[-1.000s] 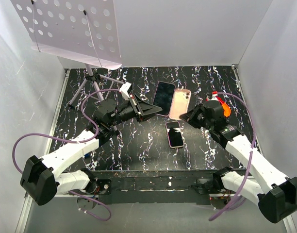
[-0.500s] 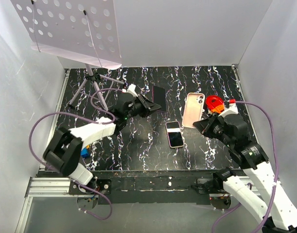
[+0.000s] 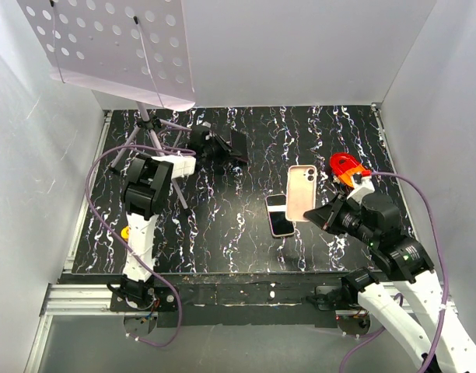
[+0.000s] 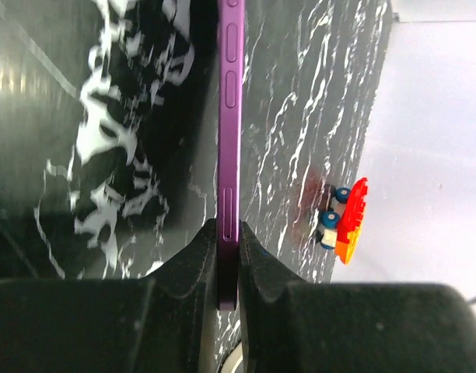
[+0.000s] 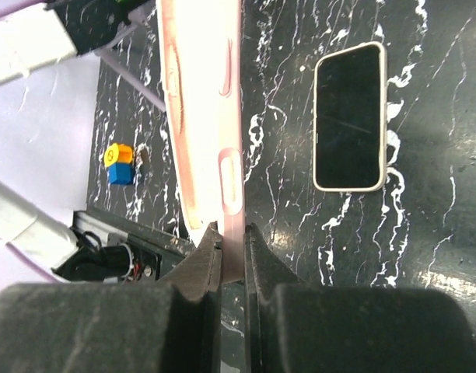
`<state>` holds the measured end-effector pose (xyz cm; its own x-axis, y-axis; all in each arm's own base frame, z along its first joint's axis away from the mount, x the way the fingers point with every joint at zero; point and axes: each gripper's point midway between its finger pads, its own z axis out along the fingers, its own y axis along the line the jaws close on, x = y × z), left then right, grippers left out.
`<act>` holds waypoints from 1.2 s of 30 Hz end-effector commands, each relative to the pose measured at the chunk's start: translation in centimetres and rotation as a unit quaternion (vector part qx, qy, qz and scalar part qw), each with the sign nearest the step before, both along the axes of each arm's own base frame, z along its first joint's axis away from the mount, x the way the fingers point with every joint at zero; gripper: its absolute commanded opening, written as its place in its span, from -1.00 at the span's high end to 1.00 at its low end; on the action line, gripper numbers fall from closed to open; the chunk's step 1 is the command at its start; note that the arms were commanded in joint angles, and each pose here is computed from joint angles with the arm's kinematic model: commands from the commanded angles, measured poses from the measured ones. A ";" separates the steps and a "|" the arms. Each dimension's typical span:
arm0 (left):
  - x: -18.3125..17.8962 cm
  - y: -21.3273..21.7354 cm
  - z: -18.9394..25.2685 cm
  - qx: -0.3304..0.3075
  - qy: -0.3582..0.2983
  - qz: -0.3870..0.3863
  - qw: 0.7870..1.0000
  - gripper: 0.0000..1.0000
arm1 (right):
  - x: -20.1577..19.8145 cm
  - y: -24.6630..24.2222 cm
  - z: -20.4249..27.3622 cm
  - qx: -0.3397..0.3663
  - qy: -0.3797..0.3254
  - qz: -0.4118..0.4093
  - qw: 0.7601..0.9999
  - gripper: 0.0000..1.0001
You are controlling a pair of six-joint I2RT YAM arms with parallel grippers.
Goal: Take the phone out of the phone case
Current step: Place the phone at the center of the board.
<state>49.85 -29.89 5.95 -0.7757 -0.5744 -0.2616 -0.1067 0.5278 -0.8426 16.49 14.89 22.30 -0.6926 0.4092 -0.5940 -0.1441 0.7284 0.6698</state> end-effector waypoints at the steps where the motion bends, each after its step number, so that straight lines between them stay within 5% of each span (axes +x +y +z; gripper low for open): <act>1: 2.9 -0.6 4.9 -0.034 -0.063 -0.048 0.996 1.00 | -1.1 1.1 0.5 0.026 -0.011 0.041 0.999 0.97; 12: 4.6 -0.5 1.3 -0.027 -0.008 -0.042 0.999 1.00 | -1.8 2.6 0.5 0.062 0.005 0.078 0.995 0.97; 24: 2.6 1.1 -0.1 0.011 0.034 -0.014 0.999 0.10 | -2.7 5.4 -2.1 0.115 0.053 0.123 0.984 0.97; 36: -2.0 2.8 3.8 0.042 0.045 -0.030 0.998 -0.37 | -4.7 12.0 -8.8 0.168 0.172 0.141 0.960 0.97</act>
<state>49.79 -28.17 5.48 -0.8310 -0.5206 -0.1960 -0.1775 0.5821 -0.7935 10.60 24.31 11.22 -0.9554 0.2299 -0.1852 -0.0358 0.5324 0.8457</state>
